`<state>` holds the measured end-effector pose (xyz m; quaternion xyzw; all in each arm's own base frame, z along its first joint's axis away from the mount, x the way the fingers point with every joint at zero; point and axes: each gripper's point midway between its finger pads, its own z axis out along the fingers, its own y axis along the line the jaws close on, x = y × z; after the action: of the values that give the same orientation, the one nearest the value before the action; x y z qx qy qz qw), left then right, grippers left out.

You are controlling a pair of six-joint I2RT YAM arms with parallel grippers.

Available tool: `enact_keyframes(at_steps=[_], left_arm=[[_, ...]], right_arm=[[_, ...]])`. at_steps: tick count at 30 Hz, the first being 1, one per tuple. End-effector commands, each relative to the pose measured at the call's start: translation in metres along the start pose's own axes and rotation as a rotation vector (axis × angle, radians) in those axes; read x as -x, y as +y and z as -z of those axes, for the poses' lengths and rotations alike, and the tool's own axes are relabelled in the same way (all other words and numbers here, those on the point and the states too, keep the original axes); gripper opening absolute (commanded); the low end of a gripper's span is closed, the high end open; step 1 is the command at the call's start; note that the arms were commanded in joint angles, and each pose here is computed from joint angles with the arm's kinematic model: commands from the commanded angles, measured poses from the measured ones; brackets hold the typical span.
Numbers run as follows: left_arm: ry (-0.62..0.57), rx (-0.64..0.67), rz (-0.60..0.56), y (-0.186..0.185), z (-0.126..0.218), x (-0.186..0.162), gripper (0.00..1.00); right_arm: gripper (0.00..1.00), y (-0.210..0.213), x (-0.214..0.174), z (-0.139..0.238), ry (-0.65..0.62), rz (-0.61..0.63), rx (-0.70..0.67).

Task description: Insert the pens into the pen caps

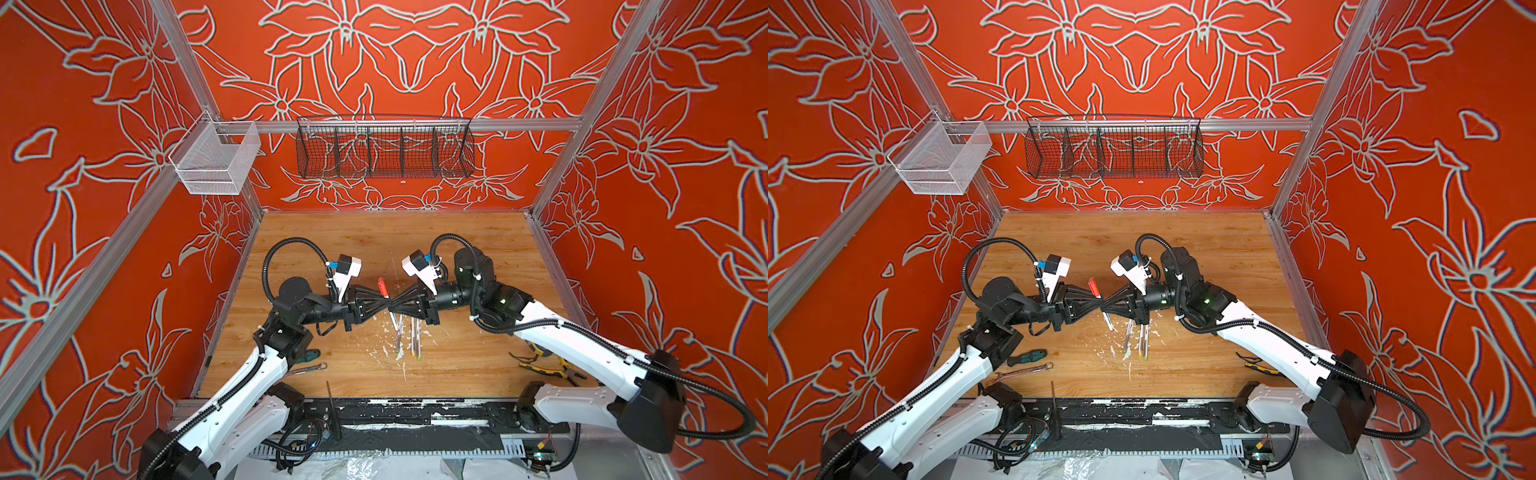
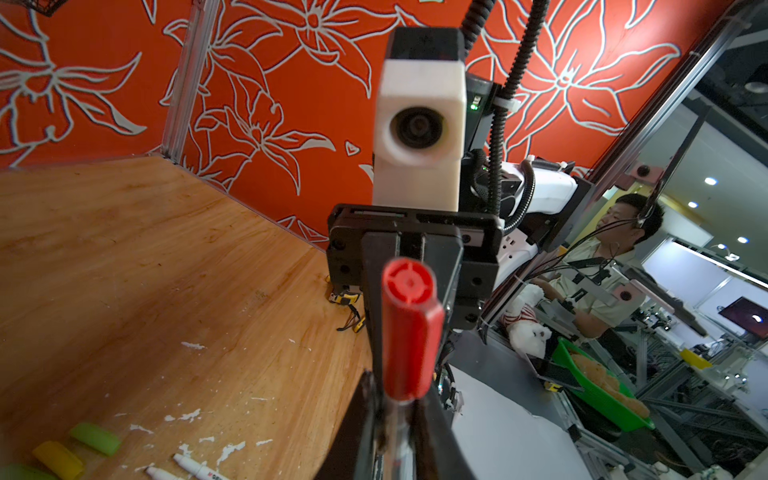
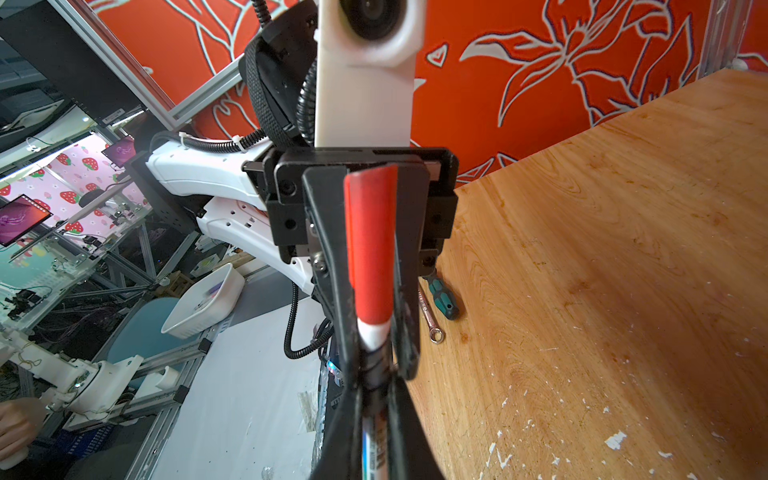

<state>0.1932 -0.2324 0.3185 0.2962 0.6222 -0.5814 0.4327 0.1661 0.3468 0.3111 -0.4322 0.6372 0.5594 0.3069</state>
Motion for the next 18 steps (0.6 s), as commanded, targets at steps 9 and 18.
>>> enact_keyframes(at_steps=[9,18], left_arm=[[-0.009,-0.010,-0.017,-0.001,0.000,0.004,0.00],[-0.029,-0.001,-0.033,-0.003,0.003,0.007,0.00]], right_arm=[[0.18,0.013,0.008,-0.002,-0.011,0.025,0.050],[0.43,0.001,0.000,-0.010,-0.008,-0.019,0.038]])
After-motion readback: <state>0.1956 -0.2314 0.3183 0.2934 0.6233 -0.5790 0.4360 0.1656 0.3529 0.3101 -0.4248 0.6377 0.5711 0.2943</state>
